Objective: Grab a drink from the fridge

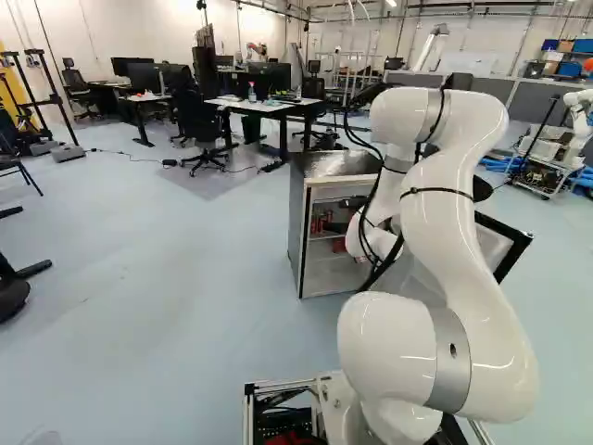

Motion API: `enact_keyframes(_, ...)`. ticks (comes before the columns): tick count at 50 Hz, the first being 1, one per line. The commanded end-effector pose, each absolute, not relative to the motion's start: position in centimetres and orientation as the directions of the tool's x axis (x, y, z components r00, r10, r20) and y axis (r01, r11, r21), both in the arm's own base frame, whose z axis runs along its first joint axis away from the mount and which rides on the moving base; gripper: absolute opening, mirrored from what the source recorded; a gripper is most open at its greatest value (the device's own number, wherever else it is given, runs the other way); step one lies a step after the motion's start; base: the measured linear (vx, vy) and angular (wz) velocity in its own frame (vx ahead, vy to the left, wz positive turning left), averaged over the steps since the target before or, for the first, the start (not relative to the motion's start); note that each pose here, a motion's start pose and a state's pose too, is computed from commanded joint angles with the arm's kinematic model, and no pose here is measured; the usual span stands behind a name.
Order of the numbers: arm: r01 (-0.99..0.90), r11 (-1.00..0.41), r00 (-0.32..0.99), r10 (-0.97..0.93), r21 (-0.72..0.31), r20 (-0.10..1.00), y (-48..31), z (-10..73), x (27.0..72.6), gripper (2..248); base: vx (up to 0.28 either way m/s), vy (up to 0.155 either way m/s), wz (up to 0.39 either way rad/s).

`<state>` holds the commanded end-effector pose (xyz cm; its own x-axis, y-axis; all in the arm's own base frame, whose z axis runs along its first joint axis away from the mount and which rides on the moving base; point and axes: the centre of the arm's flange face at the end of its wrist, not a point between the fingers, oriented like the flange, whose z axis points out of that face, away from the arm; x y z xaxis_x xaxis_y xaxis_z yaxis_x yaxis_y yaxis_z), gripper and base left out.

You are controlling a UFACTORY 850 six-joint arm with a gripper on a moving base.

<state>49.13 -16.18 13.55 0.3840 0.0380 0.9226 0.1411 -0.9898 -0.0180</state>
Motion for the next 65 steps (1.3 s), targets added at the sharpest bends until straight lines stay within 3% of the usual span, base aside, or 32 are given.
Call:
enact_keyframes(35,0.238,-0.971,0.399,0.099,0.002,0.912,-18.2,7.1,54.0,247,0.0,0.0,0.0)
enact_keyframes(65,0.255,-0.967,0.411,0.094,-0.016,0.907,-18.1,3.0,54.2,247,0.0,0.0,0.0)
